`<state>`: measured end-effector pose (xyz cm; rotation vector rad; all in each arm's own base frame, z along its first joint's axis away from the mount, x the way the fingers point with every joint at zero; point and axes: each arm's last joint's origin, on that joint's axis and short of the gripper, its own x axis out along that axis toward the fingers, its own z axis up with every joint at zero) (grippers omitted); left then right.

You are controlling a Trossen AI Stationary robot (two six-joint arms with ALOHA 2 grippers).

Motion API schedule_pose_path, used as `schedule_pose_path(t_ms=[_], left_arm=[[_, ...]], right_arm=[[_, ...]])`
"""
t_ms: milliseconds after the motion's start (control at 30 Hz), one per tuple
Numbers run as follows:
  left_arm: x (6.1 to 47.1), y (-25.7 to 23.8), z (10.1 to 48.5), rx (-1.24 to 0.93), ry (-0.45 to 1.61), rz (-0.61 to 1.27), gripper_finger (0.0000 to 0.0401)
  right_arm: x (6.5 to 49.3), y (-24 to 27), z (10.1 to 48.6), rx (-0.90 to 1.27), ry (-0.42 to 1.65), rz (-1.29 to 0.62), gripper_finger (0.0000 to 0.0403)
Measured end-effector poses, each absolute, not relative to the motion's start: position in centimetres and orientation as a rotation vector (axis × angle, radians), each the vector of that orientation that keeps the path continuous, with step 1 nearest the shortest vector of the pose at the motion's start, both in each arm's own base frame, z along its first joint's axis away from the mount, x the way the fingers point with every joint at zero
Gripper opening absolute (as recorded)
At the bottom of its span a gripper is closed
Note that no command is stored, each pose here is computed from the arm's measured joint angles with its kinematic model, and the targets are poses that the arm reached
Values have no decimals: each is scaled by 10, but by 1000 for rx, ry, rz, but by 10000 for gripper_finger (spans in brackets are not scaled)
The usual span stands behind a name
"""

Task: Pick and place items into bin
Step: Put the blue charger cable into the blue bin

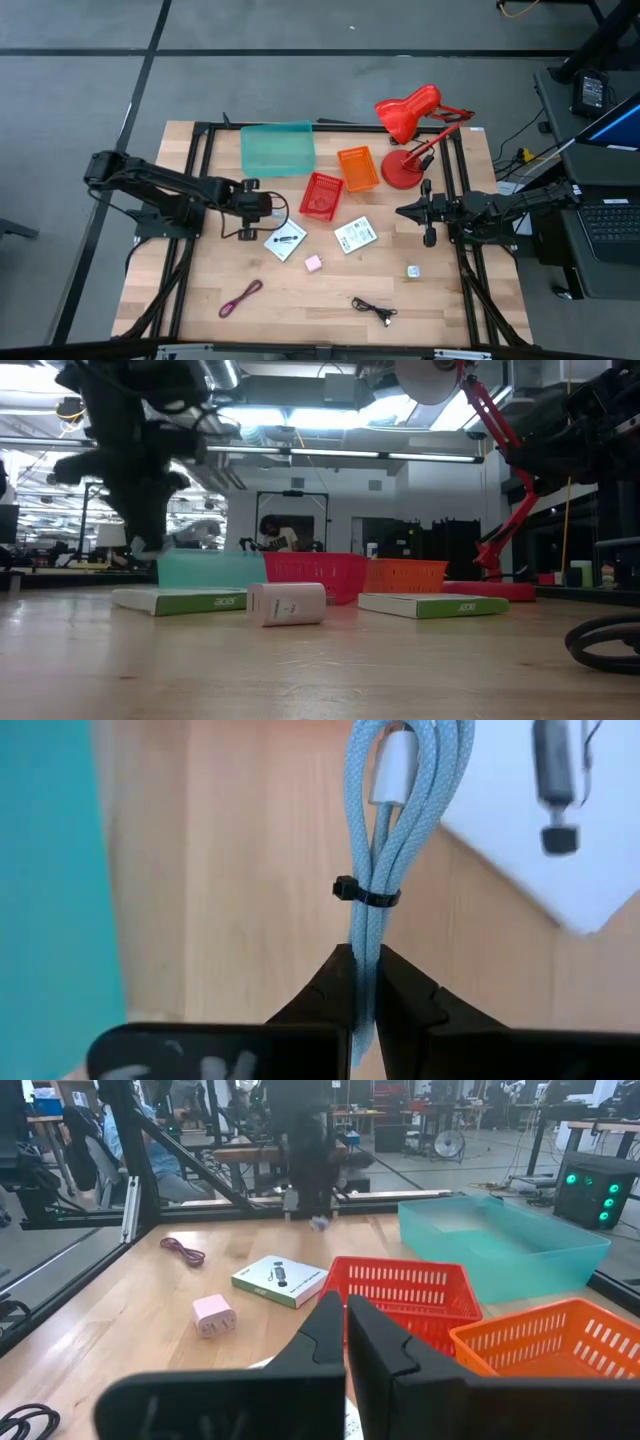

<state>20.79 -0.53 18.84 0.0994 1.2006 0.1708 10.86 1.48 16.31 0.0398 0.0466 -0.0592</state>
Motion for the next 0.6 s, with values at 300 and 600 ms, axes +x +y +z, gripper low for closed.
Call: schedule_pose_path(t_ms=[300, 600], left_arm=[[203, -5, 219, 66, 933, 164, 16], [213, -4, 216, 113, 634, 20, 16]], right_arm=[[109, 15, 163, 62, 46, -60, 0], [109, 15, 163, 88, 48, -60, 0]])
